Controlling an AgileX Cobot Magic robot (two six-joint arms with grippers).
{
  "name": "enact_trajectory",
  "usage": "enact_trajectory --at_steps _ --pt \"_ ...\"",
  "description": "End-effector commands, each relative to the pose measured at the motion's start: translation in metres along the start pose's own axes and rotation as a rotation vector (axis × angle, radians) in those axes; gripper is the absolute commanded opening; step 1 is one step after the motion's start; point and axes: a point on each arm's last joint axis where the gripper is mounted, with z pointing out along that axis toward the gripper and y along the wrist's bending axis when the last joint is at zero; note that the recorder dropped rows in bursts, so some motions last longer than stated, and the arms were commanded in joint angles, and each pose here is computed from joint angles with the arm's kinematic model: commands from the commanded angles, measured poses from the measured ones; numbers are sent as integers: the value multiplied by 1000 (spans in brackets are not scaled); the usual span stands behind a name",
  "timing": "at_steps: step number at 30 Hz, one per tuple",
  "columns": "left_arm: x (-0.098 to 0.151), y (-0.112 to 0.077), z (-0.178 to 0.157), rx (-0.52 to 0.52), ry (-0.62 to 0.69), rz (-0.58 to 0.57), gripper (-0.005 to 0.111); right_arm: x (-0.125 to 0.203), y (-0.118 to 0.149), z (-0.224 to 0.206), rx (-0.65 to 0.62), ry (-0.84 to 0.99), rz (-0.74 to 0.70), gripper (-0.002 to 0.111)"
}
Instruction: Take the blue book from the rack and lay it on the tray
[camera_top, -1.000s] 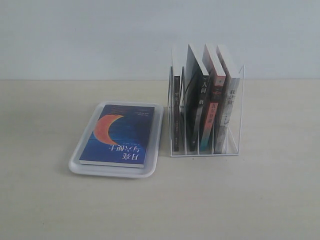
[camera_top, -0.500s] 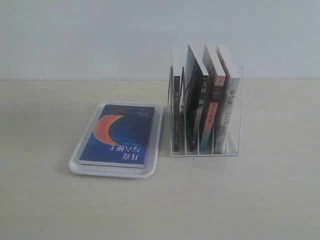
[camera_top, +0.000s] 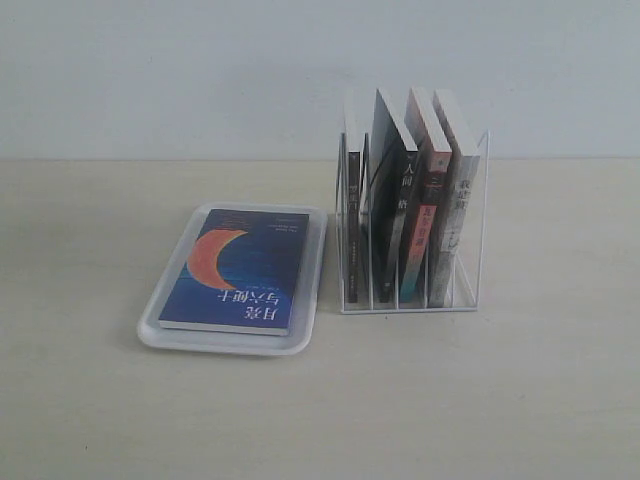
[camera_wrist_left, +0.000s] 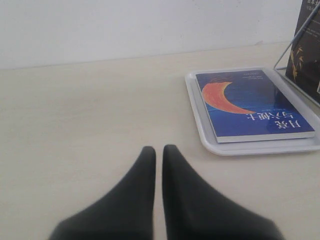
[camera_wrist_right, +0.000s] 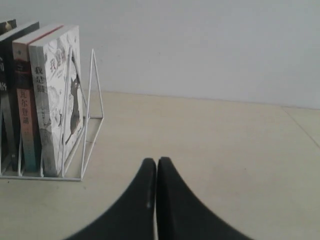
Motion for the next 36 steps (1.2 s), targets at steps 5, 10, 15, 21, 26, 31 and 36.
enact_trajectory --at_steps 5,10,15,21,26,31,36 --pt "-3 0 -1 -1 -22 -6 5 8 1 -5 -7 10 38 0" --pt "-3 0 -1 -1 -22 -6 5 14 1 -5 -5 77 117 0" --pt "-3 0 -1 -1 -22 -6 5 18 2 -6 -5 124 120 0" --pt "-3 0 -1 -1 -22 -6 5 18 2 -6 -5 127 120 0" --pt "-3 0 -1 -1 -22 -6 5 19 2 -6 -6 129 112 0" --pt "-3 0 -1 -1 -22 -6 5 19 2 -6 -6 129 114 0" --pt "-3 0 -1 -1 -22 -6 5 19 2 -6 -6 129 120 0"
